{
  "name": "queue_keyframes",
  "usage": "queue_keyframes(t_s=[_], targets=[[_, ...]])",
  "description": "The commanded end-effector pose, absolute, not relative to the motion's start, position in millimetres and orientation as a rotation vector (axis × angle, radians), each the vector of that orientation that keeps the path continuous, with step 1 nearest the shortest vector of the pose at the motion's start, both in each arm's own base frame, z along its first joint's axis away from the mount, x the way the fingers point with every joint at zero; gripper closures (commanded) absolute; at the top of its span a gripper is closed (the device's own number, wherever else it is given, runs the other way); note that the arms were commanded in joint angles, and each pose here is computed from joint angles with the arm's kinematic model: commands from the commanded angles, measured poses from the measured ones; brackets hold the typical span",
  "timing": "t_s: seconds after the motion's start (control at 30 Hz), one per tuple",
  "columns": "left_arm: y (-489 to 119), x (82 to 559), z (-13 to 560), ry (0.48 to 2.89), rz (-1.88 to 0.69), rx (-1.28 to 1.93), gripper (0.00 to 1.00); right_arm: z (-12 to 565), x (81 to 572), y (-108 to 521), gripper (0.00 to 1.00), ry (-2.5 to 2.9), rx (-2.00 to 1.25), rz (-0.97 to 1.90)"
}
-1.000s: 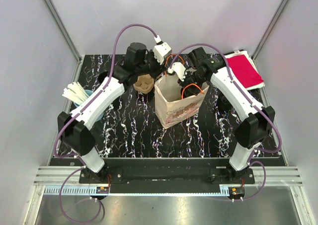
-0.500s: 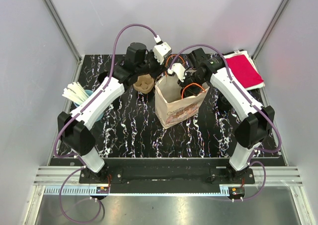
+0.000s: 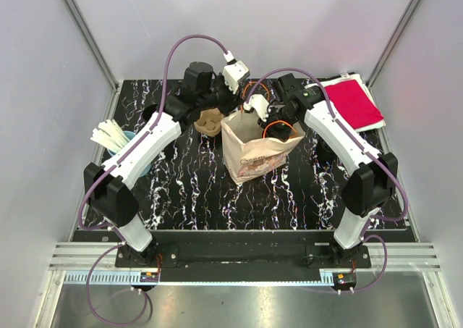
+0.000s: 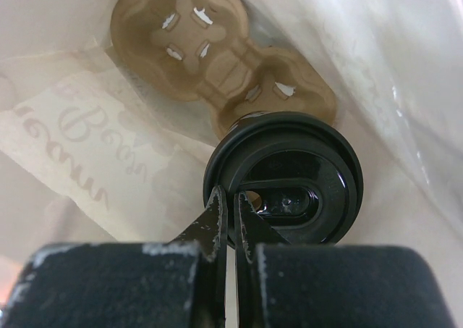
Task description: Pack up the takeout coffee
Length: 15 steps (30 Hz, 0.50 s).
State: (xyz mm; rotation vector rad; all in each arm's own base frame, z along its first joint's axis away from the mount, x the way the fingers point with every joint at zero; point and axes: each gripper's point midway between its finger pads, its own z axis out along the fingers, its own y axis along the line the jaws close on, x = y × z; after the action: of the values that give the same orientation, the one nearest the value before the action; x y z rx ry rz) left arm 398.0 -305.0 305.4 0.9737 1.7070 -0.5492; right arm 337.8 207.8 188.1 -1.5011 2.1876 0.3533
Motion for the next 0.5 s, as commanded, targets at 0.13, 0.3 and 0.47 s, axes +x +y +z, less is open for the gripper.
queue_keyframes(t_s=[0.13,0.3,0.47], targets=[[-306.7,396.4,338.3,1.618,-0.581,0.943,0.83,194.4,348.8,213.0,1.0,2.125,-1.47,0.314],[-307.3,394.2,337.4,1.619,-0.588,0.945,0.83,197.2,349.4,215.0,1.0,2.113,-1.461,0.322],[-308.3,392.2,337.1,1.619,-0.598,0.947,0.84,200.5,350.4,218.3,1.0,2.101,-1.448,0.338]])
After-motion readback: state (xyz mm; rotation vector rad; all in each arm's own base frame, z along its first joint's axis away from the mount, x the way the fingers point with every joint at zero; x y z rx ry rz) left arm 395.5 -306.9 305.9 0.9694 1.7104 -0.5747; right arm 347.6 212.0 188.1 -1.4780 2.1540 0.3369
